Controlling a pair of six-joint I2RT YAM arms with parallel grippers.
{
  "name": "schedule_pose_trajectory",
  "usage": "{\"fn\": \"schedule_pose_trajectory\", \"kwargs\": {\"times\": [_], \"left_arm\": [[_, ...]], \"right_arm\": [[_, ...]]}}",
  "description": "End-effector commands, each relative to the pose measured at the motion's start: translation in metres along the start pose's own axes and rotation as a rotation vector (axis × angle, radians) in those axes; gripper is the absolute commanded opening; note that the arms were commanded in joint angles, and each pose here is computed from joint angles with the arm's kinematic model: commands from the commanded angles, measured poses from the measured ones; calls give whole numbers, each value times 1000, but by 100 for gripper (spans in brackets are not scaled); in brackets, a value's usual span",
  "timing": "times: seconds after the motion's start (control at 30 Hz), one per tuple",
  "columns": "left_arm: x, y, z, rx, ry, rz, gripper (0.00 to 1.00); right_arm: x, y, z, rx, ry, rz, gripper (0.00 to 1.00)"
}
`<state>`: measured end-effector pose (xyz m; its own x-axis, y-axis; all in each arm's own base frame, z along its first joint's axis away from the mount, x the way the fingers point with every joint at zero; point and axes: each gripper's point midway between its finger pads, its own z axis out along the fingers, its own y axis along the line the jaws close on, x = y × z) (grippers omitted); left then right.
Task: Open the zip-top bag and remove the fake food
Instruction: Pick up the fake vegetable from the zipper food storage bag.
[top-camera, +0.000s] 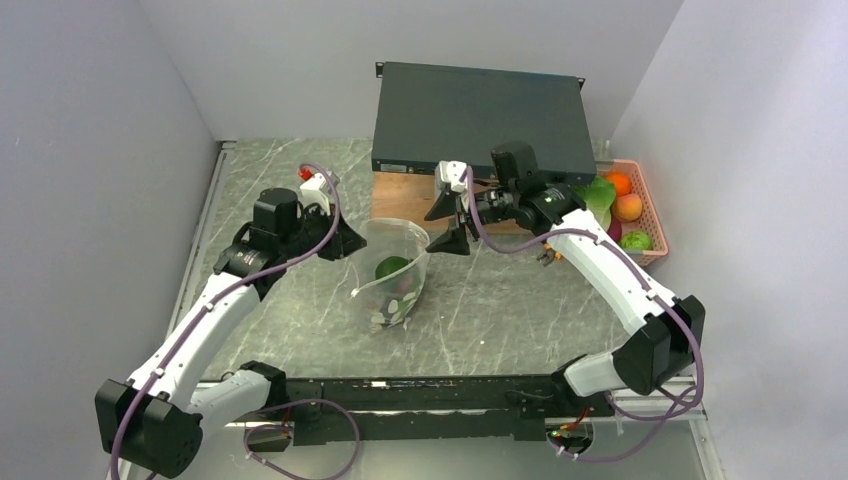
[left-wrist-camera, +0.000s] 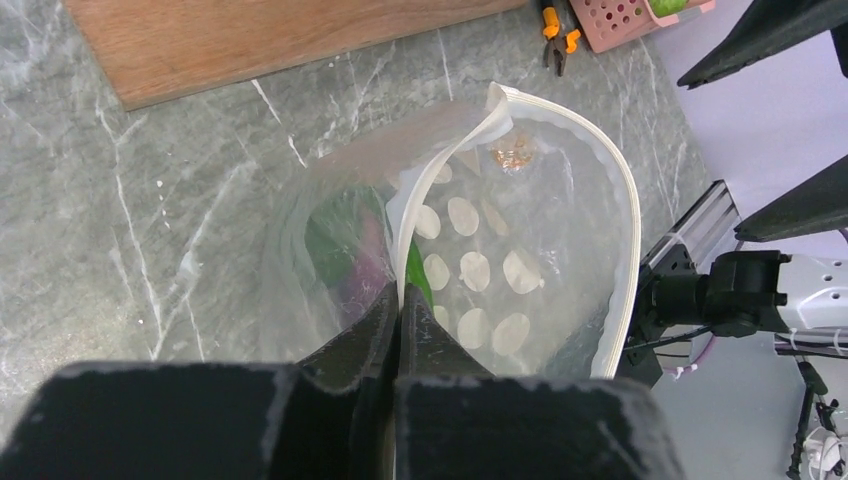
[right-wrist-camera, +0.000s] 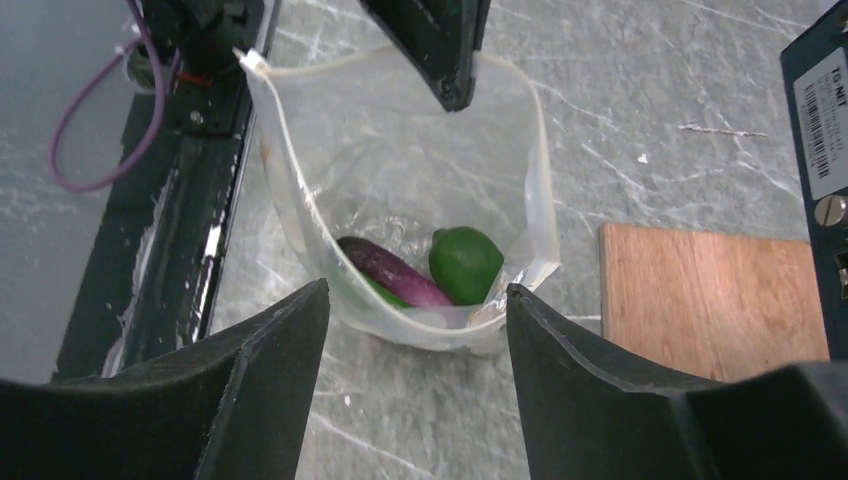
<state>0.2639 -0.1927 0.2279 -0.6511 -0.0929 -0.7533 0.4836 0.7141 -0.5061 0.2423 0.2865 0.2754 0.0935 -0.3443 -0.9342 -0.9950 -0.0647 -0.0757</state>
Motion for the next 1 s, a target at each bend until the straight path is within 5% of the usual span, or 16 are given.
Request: {"fn": "schedule_pose_trajectory", "kwargs": {"times": [0.0, 0.4, 0.6, 0.97], "left_arm": [[-29, -22, -6, 73, -72, 57, 3], [-63, -40, -15, 97, -159, 93, 0], [-66, -42, -14, 108, -166, 89, 0], [2, -34, 16, 227, -48, -40, 0]], "right_arm": [[-39, -11, 11, 25, -105, 70, 64], [-11, -24, 61, 125, 30, 83, 23], [10, -29, 77, 170, 98, 77, 18], [91, -32, 89, 225, 242, 138, 20]]}}
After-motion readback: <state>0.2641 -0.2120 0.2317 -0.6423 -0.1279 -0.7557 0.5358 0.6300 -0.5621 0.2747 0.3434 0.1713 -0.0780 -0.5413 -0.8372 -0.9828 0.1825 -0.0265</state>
